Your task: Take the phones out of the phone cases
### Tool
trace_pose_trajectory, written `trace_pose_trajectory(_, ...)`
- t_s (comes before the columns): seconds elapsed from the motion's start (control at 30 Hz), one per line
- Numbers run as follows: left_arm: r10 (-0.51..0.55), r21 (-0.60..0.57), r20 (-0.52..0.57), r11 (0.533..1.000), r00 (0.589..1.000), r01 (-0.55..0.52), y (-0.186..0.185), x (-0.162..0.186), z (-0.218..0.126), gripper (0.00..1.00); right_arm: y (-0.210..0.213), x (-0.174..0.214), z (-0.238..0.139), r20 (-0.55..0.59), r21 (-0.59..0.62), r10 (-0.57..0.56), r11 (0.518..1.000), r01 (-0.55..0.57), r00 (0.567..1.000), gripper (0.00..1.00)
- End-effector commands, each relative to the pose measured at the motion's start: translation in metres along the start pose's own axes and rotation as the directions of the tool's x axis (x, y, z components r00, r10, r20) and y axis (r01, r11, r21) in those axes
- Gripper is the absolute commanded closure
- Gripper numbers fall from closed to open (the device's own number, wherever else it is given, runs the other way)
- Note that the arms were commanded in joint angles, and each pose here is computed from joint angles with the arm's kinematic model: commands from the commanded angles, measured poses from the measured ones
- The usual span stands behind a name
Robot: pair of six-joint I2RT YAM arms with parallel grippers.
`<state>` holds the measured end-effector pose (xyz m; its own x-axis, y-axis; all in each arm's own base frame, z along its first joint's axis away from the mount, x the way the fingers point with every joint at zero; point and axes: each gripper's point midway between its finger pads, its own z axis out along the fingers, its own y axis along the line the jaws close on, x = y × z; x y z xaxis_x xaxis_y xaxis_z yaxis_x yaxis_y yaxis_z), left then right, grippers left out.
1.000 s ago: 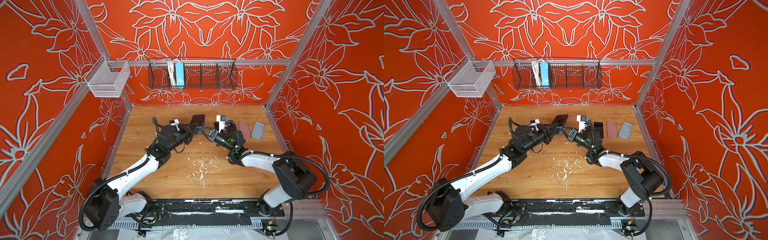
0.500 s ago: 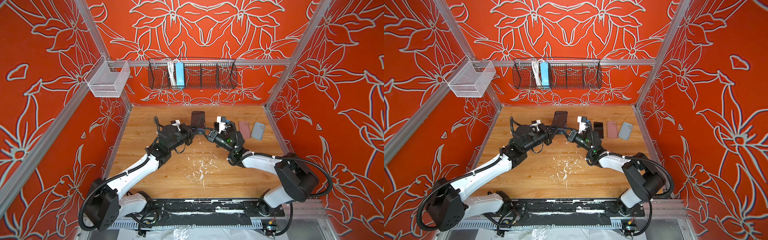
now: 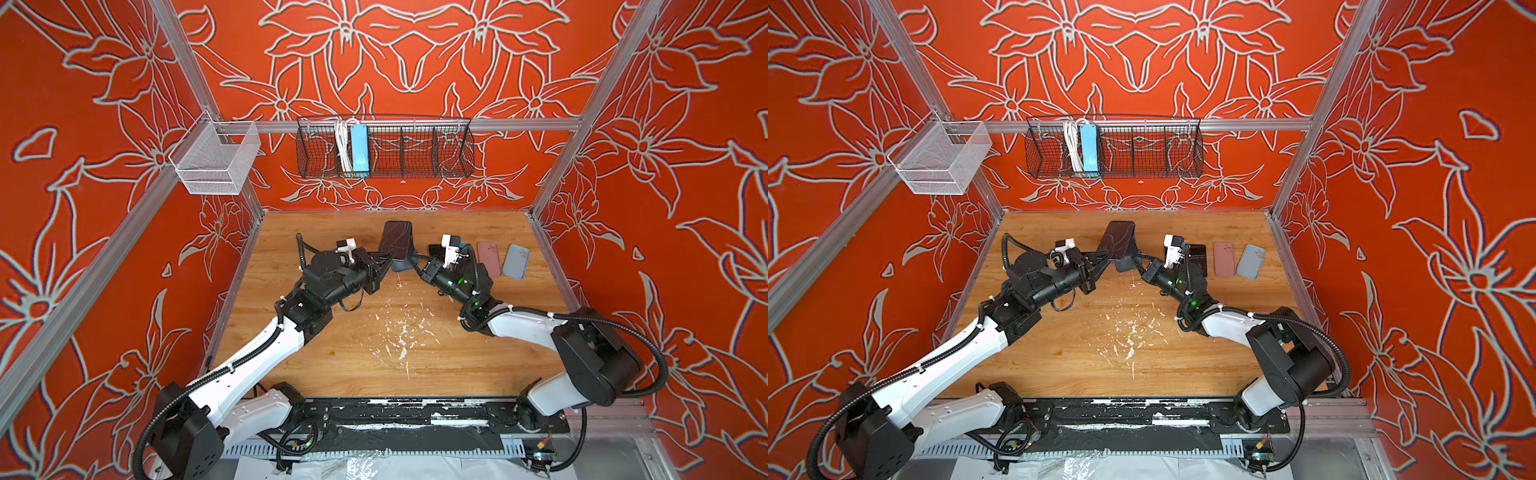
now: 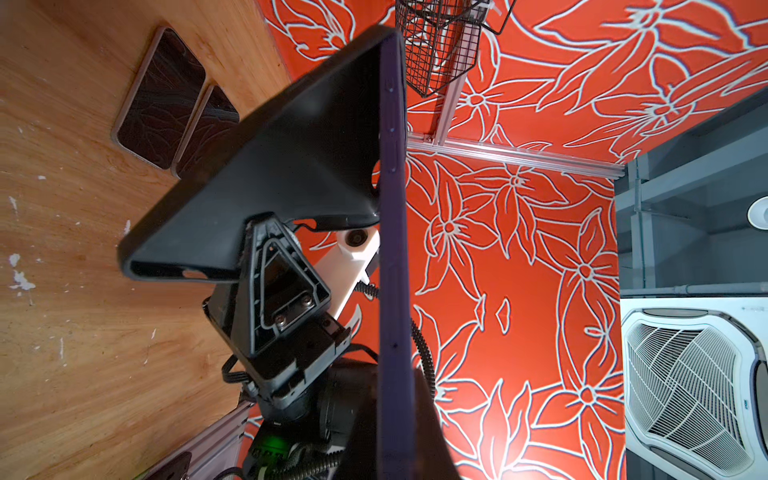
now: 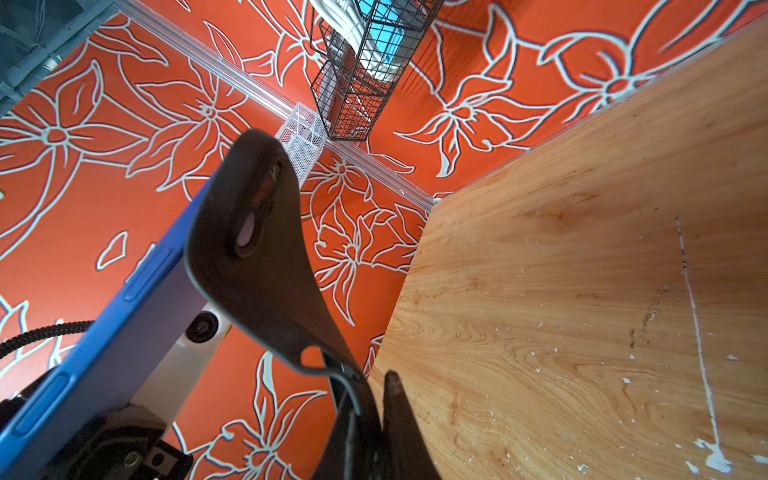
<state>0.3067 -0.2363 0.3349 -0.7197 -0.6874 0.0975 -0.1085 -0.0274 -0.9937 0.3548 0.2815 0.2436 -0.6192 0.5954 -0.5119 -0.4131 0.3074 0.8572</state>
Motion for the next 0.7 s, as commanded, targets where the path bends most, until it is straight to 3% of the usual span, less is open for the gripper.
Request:
trace_pose_trajectory(0.0,0.09,0.195,0.073,0.975,0.993,-0.102,-0.063,-0.004,-0.024,1.0,-0.059,-0.015,-0.018,0.078,0.205,0.025,0.978,-0.041,0.997,0.98)
trace_pose_trajectory(0.3,0.125,0.213,0.038,0.968,0.991,-0.13,-0.077,0.003,-0.017,1.0,-0.092,-0.027,-0.055,0.113,0.342,0.02,0.938,-0.057,0.993,0.98)
trace_pose_trajectory(0.67,0.295,0.086,0.05,0.95,0.954,-0.299,-0.023,-0.02,0.042,1.0,-0.118,-0.049,-0.165,0.057,0.551,0.092,0.828,-0.108,0.994,0.98)
